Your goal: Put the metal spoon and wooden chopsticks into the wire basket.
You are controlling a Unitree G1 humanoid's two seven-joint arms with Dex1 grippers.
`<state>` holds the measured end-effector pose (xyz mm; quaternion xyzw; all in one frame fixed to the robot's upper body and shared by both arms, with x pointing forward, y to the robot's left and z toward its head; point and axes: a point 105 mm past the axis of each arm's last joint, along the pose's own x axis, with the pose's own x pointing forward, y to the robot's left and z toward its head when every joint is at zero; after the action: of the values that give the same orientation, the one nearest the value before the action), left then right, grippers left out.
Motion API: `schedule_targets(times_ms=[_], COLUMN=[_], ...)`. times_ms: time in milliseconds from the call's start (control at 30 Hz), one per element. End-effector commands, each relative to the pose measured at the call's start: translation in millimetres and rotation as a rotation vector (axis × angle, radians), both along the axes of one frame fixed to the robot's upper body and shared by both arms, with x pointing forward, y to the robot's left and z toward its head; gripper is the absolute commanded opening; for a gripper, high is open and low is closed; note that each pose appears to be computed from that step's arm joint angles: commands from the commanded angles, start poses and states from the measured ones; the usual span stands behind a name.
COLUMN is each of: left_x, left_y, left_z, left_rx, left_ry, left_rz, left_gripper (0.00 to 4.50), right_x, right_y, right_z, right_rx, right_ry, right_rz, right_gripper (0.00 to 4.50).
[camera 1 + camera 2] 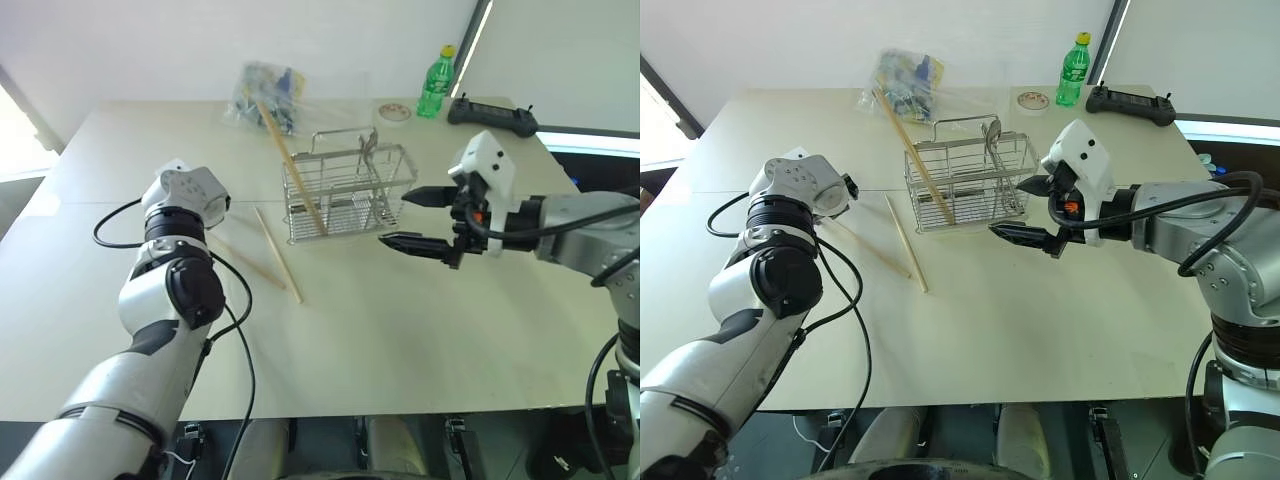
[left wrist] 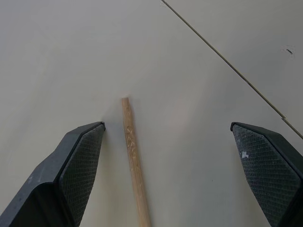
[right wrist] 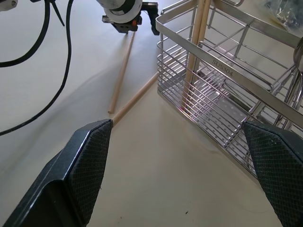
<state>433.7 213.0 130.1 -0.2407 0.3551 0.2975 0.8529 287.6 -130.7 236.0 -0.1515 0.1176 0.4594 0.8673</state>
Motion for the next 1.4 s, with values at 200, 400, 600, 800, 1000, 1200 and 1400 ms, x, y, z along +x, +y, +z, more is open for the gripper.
schedule_targets(times_ms=[200,400,600,800,1000,1200,1400], left_x=[-5.2,-6.0,-5.4,-4.9,-4.7,-1.1,14.0], left_y=[12.4,13.5,13.6,12.8,21.6,64.9,98.4], left_z=[6.7,5.5,6.6,6.7,12.6,46.5,140.2], left_rx=[0.032,0.031,0.010,-0.010,-0.047,-0.067,0.060], left_ry=[-0.001,-0.009,-0.020,-0.026,-0.053,-0.204,-0.659], left_rz=[0.027,0.037,0.054,0.064,0.098,0.149,0.048], left_gripper=[4.50,3.16,0.06,0.06,0.06,0.06,0.06], right_x=[1.5,3.2,4.3,5.1,6.6,7.3,7.3], right_y=[0.4,1.5,0.3,0.4,-2.0,-4.9,-6.0], right_z=[6.8,8.9,10.8,12.6,12.8,12.1,7.9], right_rx=[-0.002,0.007,0.009,0.011,0.003,0.000,0.009], right_ry=[-0.060,-0.064,-0.064,-0.064,-0.060,-0.054,-0.035], right_rz=[-0.003,-0.002,-0.006,-0.009,-0.020,-0.032,-0.042], right_gripper=[4.46,4.50,4.50,4.50,4.50,4.50,4.50])
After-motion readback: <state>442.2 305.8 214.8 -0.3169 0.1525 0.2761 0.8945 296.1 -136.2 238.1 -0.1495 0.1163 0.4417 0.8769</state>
